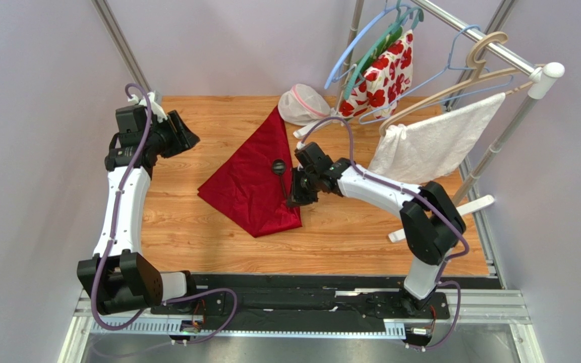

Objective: Fold the napkin, place the utensils inside, and roll it up
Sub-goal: Fold the napkin

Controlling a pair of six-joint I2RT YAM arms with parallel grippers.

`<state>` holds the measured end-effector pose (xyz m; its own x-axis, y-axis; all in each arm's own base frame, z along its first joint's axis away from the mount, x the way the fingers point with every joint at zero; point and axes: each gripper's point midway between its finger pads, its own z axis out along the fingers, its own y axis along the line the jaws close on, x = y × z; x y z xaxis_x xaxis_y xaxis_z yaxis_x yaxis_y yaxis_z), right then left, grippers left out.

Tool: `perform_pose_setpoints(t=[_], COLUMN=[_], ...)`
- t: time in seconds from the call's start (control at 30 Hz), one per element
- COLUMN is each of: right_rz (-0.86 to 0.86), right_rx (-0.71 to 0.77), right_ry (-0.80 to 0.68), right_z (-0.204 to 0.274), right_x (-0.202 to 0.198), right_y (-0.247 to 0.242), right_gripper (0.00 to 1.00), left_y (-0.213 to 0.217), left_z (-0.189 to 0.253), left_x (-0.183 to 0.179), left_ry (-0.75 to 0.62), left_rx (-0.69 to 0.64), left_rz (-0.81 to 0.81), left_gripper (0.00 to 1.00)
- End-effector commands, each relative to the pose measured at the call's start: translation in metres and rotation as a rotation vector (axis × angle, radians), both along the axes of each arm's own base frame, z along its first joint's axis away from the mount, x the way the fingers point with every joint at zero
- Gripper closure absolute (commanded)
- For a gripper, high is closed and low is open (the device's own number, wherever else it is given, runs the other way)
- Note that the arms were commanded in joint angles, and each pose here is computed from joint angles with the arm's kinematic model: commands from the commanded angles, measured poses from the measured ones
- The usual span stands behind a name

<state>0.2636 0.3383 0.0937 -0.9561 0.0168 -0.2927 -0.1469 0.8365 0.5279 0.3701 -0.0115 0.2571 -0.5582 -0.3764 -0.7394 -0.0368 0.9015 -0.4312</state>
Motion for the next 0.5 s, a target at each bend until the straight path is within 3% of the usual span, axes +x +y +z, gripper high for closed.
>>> perform_pose_setpoints(t=[0.0,0.47], right_rz=[0.015,0.003], right_rx=[-0.027,-0.003], right_ry=[-0.089,-0.137], right_z=[0.008,0.001], right_x=[0.046,0.111], right_y=[0.003,0.020], right_gripper=[1.00,1.00], left_y=[0.002,0.000], left_z=[-0.001,-0.004], left_x=[0.005,0.007], left_ry=[-0.008,0.003], left_rx=[-0.014,-0.022], left_rz=[-0.001,-0.008], left_gripper=[0.41,0.41])
